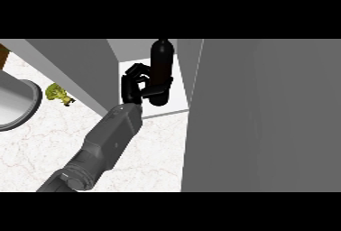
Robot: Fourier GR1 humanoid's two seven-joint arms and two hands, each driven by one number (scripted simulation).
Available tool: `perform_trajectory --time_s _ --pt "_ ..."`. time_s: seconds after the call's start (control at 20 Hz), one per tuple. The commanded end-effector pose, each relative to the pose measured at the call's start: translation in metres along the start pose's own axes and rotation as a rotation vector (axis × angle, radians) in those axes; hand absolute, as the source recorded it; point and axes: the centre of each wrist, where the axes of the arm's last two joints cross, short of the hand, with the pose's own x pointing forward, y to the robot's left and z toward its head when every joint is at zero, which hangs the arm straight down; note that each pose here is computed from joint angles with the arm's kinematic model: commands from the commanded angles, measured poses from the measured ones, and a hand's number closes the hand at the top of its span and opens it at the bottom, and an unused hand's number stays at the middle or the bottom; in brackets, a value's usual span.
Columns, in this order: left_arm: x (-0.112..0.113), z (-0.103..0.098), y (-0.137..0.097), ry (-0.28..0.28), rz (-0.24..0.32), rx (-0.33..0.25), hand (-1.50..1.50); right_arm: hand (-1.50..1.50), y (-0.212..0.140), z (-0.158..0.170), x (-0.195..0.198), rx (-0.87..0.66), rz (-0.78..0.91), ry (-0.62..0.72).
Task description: Pick up the wine, place it into the cabinet and close the cabinet
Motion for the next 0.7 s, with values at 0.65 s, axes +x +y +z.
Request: perform_trajectory --time_s 0.65 --pt "0.042 -0.022 -0.029 0.077 0.001 0.025 1.5 -1.5 -0.009 0.011 0.0 -0.027 0.019 -0.007"
